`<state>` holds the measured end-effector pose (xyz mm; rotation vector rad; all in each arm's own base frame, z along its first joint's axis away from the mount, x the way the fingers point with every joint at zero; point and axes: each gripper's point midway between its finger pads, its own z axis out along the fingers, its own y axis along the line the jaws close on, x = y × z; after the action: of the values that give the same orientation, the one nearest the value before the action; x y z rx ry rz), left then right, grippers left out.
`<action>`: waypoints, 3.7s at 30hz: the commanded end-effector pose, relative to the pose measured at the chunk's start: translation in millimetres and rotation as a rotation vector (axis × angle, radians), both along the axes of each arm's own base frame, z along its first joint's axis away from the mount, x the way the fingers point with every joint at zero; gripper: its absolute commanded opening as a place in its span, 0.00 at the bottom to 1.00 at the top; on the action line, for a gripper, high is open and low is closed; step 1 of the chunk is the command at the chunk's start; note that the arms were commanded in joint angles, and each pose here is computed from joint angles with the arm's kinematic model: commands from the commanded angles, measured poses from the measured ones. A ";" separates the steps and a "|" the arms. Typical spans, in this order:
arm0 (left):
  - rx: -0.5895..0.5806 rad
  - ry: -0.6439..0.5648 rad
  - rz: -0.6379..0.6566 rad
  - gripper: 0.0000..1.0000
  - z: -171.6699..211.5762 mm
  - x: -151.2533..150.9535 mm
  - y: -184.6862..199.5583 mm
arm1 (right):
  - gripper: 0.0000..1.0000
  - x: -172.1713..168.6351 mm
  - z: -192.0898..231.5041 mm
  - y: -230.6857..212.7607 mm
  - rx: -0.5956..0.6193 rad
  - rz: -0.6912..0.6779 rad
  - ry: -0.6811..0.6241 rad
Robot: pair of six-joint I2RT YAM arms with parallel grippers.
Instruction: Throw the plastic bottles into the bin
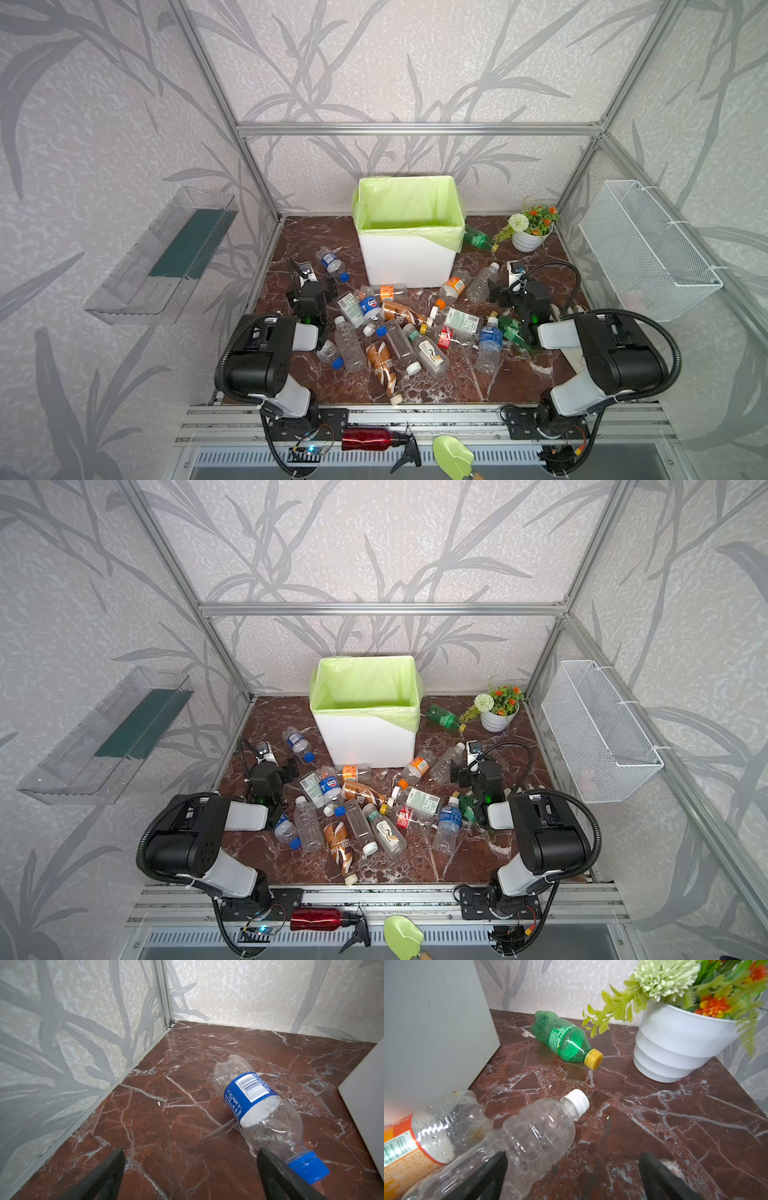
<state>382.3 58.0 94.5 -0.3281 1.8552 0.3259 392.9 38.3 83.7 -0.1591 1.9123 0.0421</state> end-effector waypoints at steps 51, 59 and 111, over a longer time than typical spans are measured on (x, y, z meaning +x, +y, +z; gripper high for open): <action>0.029 -0.025 0.029 0.99 36.4 -3.5 4.9 | 0.92 27.9 123.0 19.0 -0.009 0.100 0.105; -0.082 -0.140 0.000 0.99 132.8 13.4 -4.9 | 0.88 83.3 148.5 63.3 -0.089 0.202 0.200; -0.219 0.099 -0.040 0.99 87.9 9.2 -22.3 | 0.57 206.6 -39.7 82.4 -0.355 0.312 0.722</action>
<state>391.7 35.0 179.5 -0.4108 2.0072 0.1190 603.3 116.9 43.4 -0.7521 2.5706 -0.0483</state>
